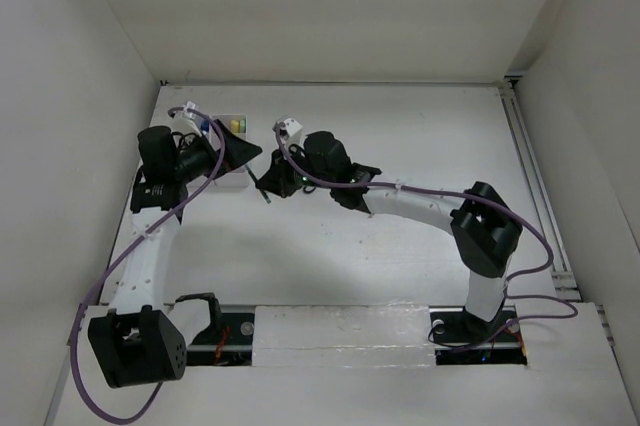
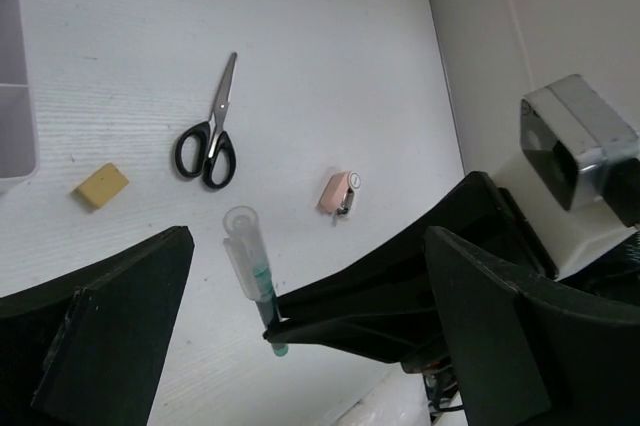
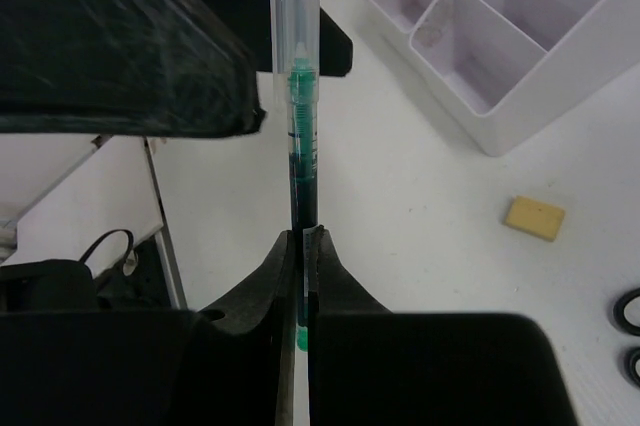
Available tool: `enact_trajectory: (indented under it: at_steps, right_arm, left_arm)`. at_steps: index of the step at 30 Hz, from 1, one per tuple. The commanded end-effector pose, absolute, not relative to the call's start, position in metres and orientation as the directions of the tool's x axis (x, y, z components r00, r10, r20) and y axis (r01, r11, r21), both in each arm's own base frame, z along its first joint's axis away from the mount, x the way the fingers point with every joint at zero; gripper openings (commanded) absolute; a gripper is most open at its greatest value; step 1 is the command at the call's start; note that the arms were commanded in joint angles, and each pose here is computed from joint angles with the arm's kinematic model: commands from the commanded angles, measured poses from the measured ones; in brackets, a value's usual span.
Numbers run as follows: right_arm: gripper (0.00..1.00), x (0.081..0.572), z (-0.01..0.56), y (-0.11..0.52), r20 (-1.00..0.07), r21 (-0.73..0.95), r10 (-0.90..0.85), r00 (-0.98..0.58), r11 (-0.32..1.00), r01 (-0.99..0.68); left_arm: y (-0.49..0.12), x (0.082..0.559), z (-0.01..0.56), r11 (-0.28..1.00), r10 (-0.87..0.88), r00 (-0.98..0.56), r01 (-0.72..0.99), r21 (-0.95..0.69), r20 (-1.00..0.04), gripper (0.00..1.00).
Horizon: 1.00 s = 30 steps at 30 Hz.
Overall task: Sort the stationery into containers
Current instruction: Pick up the pen from the center of the board, then place the pen in the storage box.
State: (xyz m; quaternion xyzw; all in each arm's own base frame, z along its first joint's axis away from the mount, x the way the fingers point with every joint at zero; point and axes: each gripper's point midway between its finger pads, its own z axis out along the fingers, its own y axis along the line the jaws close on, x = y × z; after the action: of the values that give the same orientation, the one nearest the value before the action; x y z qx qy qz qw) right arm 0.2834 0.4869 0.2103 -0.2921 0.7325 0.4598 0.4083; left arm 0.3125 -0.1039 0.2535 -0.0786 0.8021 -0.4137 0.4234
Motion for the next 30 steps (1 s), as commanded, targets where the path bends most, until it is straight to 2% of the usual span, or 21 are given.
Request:
enact_trajectory:
  at_steps: [1, 4, 5, 6, 7, 9, 10, 13, 14, 15, 16, 17, 24, 30]
  right_arm:
    - [0.0, 0.284, 0.279, 0.494, -0.91, 0.41, 0.081, -0.406, 0.31, -0.858]
    - [0.0, 0.278, 0.29, 0.495, -0.91, 0.414, 0.107, -0.4, 0.265, -0.871]
    - [0.0, 0.277, 0.29, 0.495, -0.91, 0.414, 0.107, -0.4, 0.265, -0.871]
    - [0.0, 0.273, 0.29, 0.498, -0.91, 0.414, 0.104, -0.401, 0.257, -0.873]
    - [0.0, 0.275, 0.29, 0.497, -0.91, 0.414, 0.109, -0.4, 0.269, -0.869]
    - [0.0, 0.277, 0.29, 0.497, -0.906, 0.422, 0.115, -0.407, 0.276, -0.863]
    - [0.0, 0.276, 0.296, 0.498, -0.908, 0.419, 0.12, -0.401, 0.264, -0.869]
    - [0.0, 0.275, 0.297, 0.503, -0.905, 0.426, 0.118, -0.409, 0.244, -0.871]
    - [0.04, 0.275, 0.297, 0.503, -0.905, 0.426, 0.118, -0.409, 0.244, -0.871]
    - [0.22, 0.275, 0.297, 0.503, -0.905, 0.426, 0.118, -0.409, 0.244, -0.871]
    - [0.48, 0.279, 0.3, 0.499, -0.905, 0.425, 0.136, -0.403, 0.276, -0.862]
    - [0.99, 0.283, 0.298, 0.495, -0.899, 0.439, 0.151, -0.412, 0.306, -0.845]
    - [0.99, 0.312, 0.265, 0.427, -0.9, 0.412, 0.149, -0.409, 0.596, -0.69]
    - [0.99, 0.3, 0.251, 0.37, -0.915, 0.355, 0.116, -0.387, 0.686, -0.635]
  left_arm:
    - [-0.102, 0.307, 0.25, 0.67, -0.453, -0.612, 0.246, -0.701, -0.648, 0.97]
    - [-0.103, 0.308, 0.255, 0.66, -0.457, -0.606, 0.26, -0.704, -0.652, 0.82]
    - [-0.105, 0.307, 0.256, 0.65, -0.459, -0.613, 0.263, -0.713, -0.644, 0.73]
    - [-0.105, 0.308, 0.257, 0.651, -0.458, -0.606, 0.27, -0.71, -0.65, 0.56]
    - [-0.106, 0.308, 0.26, 0.641, -0.462, -0.607, 0.275, -0.717, -0.646, 0.47]
    - [-0.108, 0.306, 0.267, 0.629, -0.463, -0.598, 0.298, -0.718, -0.654, 0.35]
    - [-0.11, 0.305, 0.269, 0.625, -0.458, -0.595, 0.312, -0.716, -0.66, 0.24]
    - [-0.109, 0.306, 0.273, 0.623, -0.474, -0.584, 0.306, -0.72, -0.659, 0.03]
    - [-0.109, 0.306, 0.273, 0.623, -0.474, -0.584, 0.306, -0.72, -0.659, 0.0]
    - [-0.105, 0.31, 0.272, 0.628, -0.501, -0.577, 0.271, -0.73, -0.645, 0.0]
    - [-0.102, 0.312, 0.272, 0.634, -0.517, -0.568, 0.25, -0.732, -0.641, 0.0]
    - [-0.099, 0.317, 0.275, 0.641, -0.536, -0.55, 0.228, -0.732, -0.641, 0.0]
    - [-0.013, 0.361, 0.283, 0.718, -0.696, -0.252, -0.21, -0.664, -0.672, 0.0]
    - [0.063, 0.386, 0.295, 0.658, -0.682, -0.042, -0.473, -0.586, -0.731, 0.0]
